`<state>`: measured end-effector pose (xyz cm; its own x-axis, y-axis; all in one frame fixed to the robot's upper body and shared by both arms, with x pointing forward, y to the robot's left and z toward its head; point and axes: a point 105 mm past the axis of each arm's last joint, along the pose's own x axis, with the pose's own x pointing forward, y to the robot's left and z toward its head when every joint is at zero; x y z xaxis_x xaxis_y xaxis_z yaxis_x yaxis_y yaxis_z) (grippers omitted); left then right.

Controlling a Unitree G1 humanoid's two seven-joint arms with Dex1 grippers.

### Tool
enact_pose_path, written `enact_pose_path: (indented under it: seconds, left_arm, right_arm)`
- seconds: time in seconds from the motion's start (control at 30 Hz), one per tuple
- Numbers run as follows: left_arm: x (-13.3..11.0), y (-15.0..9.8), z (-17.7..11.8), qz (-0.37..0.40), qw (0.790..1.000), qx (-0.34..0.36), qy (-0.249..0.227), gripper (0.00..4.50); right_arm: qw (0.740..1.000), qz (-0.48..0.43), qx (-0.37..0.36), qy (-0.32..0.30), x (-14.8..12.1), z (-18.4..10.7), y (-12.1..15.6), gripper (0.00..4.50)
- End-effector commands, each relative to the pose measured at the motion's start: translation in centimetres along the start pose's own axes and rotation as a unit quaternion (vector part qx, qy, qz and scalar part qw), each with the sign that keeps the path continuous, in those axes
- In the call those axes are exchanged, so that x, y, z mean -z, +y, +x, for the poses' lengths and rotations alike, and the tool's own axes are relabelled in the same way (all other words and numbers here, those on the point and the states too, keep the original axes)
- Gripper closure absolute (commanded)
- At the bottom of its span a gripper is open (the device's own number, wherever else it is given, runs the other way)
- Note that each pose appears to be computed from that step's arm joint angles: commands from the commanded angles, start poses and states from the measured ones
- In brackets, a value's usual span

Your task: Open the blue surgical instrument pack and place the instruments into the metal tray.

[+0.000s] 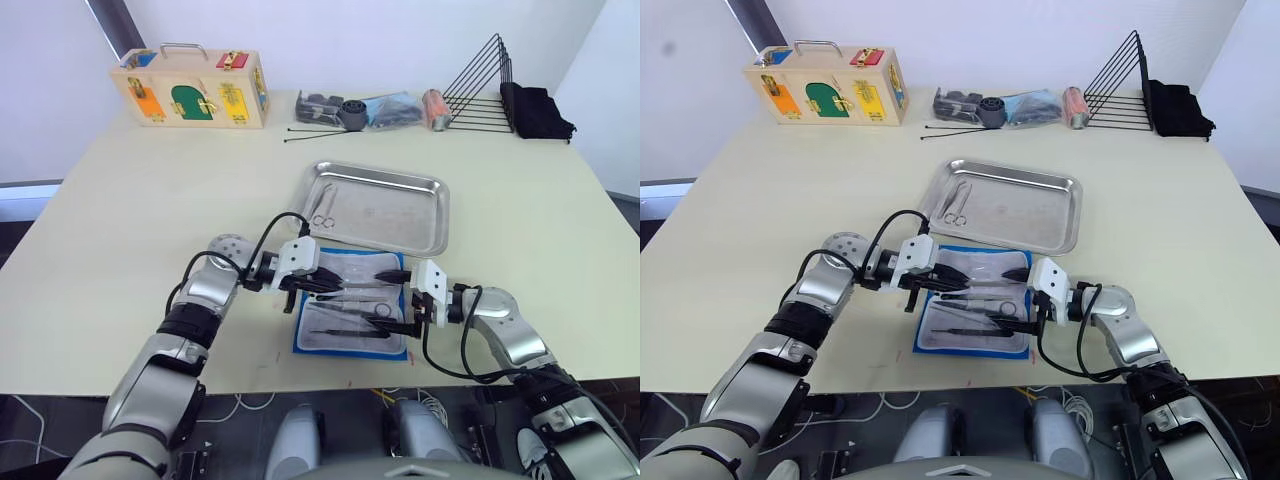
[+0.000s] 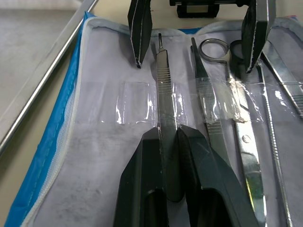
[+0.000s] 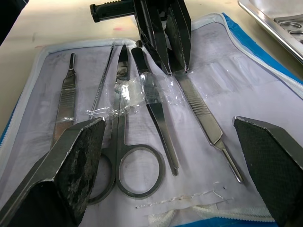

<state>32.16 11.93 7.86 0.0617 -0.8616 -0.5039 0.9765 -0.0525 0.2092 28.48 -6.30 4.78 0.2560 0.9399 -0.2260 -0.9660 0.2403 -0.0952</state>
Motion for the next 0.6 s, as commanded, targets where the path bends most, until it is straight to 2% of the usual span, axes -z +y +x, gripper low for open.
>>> enact_pose_path:
  seconds: [0.03,0.6]
  left_arm:
    - [1.8,-1.0,-0.1,-0.034,0.999,0.013,0.026,4.42]
    - [-2.5,0.2,-1.3,-0.021,0.998,0.026,0.055,4.42]
  right_arm:
    - [0.993,0.071,-0.006,0.093,5.5,-0.8,1.8,0.00]
    - [0.992,0.079,-0.011,0.100,5.9,-0.9,2.1,0.00]
